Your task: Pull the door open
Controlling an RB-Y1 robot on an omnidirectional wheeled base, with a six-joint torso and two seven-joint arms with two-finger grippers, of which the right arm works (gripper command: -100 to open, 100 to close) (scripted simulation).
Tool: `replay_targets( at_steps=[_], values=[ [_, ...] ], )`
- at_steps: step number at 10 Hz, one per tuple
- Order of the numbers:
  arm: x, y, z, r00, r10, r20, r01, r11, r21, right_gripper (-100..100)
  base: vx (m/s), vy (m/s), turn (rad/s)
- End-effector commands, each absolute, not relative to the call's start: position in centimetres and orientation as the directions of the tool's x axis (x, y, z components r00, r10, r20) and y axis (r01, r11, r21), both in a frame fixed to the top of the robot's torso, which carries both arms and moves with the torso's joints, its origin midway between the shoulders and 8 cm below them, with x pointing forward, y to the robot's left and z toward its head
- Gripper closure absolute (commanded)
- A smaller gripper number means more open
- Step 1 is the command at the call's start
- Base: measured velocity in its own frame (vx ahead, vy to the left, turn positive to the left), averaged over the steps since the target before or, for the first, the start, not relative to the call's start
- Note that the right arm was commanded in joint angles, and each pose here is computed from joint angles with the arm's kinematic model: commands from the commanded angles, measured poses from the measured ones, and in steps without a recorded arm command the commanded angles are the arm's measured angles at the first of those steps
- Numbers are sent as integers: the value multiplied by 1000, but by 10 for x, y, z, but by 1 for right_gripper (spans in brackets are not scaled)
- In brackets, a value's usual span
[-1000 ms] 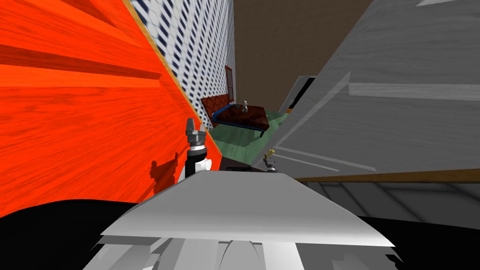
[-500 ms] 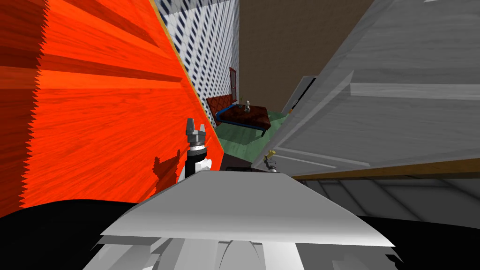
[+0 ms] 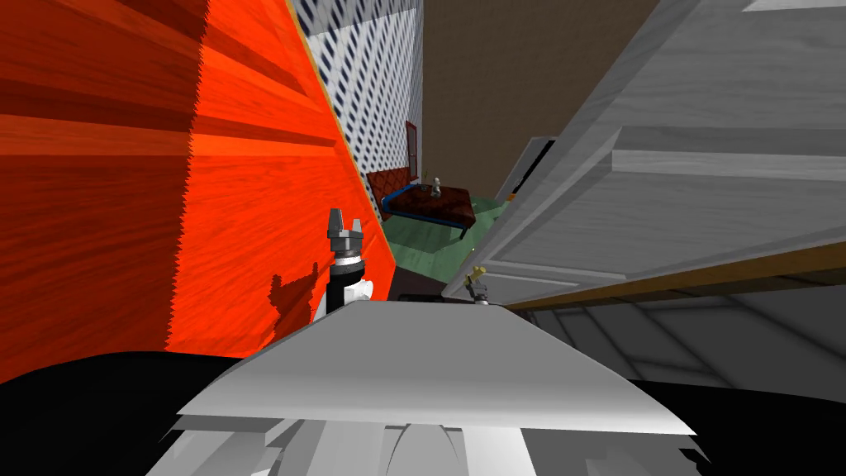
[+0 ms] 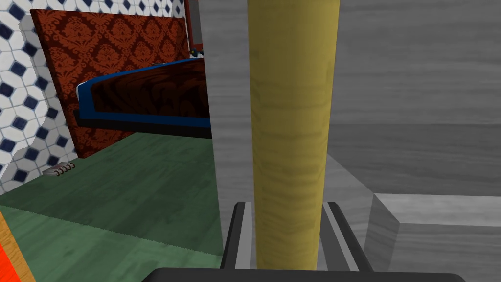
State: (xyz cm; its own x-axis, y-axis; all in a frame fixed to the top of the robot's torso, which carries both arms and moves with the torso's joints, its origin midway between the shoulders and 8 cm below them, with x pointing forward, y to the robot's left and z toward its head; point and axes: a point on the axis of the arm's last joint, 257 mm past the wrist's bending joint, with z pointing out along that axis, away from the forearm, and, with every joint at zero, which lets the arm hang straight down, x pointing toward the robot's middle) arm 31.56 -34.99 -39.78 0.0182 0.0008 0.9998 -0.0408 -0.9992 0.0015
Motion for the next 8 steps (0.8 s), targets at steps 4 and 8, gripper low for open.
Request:
replay_targets(
  at_steps=[4, 8],
  values=[
    [312, -362, -395, 7, -1, 1000, -27, -1000, -1, 100, -201, -59, 246],
    [308, -373, -393, 2, 0, 1000, -17, -1000, 0, 100, -195, 2, 103]
  ],
)
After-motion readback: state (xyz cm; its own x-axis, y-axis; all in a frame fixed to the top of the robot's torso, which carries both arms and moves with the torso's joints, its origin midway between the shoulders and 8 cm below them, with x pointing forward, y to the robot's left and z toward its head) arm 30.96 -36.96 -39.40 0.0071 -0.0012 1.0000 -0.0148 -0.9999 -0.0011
